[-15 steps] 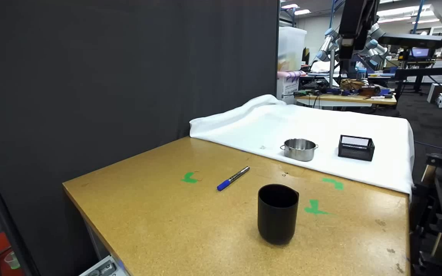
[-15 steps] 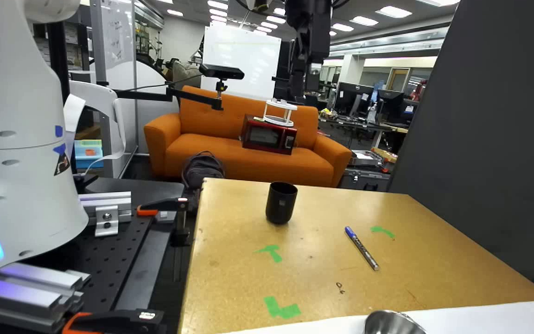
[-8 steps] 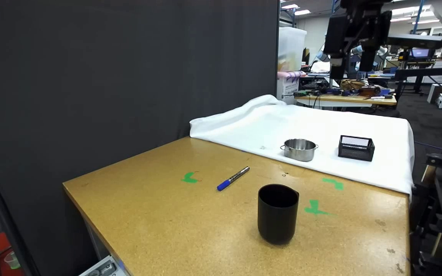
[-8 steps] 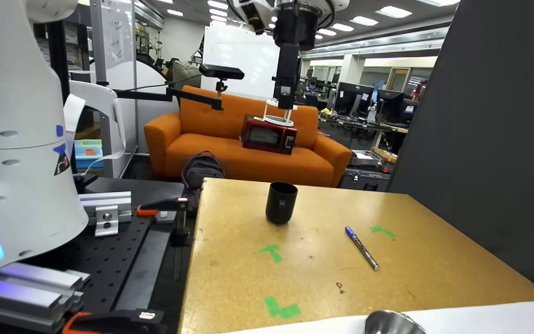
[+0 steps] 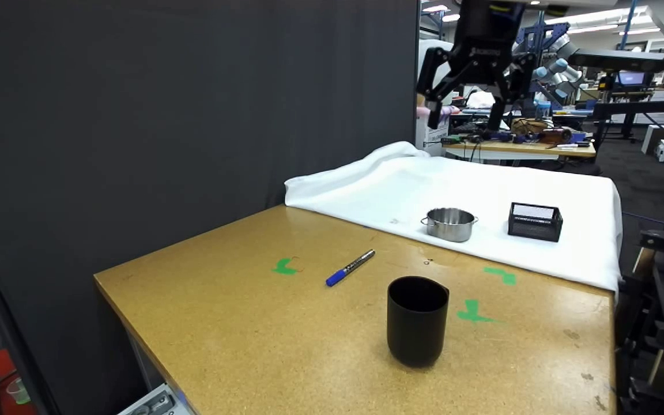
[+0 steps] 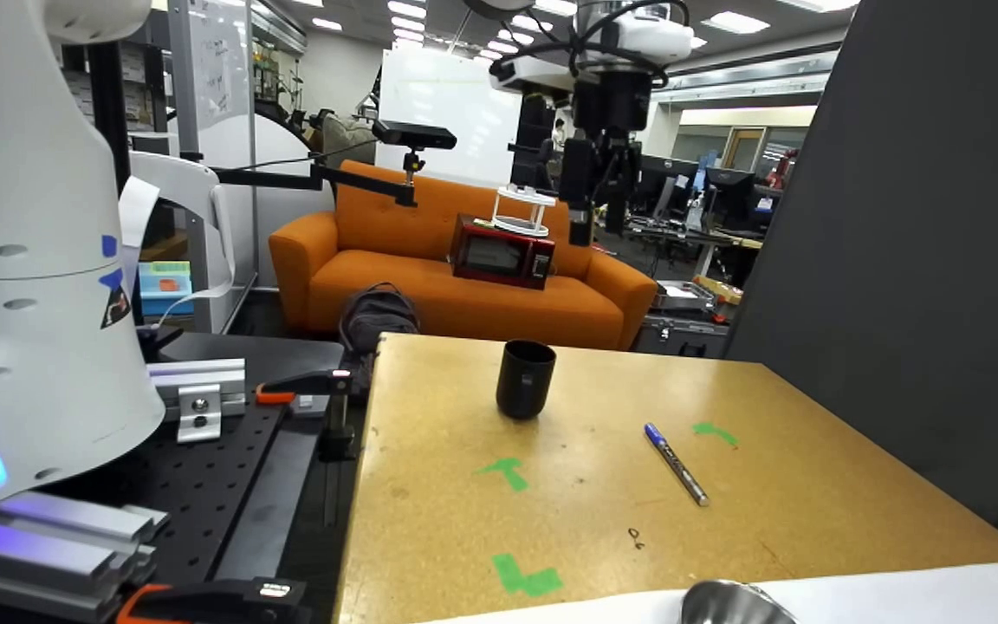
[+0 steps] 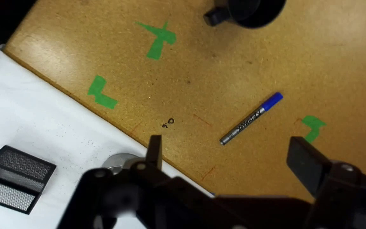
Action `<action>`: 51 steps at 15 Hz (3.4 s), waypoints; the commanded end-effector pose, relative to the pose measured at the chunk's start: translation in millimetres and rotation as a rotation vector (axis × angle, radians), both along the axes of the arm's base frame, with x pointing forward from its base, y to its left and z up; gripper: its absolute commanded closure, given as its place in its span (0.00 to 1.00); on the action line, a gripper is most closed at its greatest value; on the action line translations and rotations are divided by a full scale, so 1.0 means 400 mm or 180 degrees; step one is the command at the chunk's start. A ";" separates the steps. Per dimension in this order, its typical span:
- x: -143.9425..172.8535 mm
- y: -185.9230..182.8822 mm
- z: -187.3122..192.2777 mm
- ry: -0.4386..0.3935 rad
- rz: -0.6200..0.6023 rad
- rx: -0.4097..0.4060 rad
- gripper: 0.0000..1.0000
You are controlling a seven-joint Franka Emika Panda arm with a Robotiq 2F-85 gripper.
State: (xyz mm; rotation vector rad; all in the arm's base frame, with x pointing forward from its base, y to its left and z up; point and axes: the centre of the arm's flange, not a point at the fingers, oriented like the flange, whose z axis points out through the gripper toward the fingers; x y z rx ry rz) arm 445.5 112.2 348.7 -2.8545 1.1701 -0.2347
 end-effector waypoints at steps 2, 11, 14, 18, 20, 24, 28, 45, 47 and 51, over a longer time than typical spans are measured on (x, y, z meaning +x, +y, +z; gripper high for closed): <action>0.059 -0.027 -0.030 -0.0045 -0.0357 0.0076 0.00; 0.117 -0.012 -0.067 0.0038 -0.0610 0.0159 0.00; 0.179 0.028 -0.109 0.0223 -0.0851 0.0412 0.00; 0.267 0.063 -0.175 0.0299 -0.1291 0.0769 0.00; 0.304 0.057 -0.205 0.0272 -0.1576 0.0851 0.00; 0.347 0.040 -0.273 0.0247 -0.2009 0.0824 0.00; 0.366 0.080 -0.348 0.0318 -0.2107 0.0764 0.00; 0.458 0.017 -0.493 0.0113 -0.2146 0.0539 0.00; 0.473 0.016 -0.517 0.0198 -0.2120 0.0509 0.00; 0.496 0.009 -0.584 0.0343 -0.2090 0.0522 0.00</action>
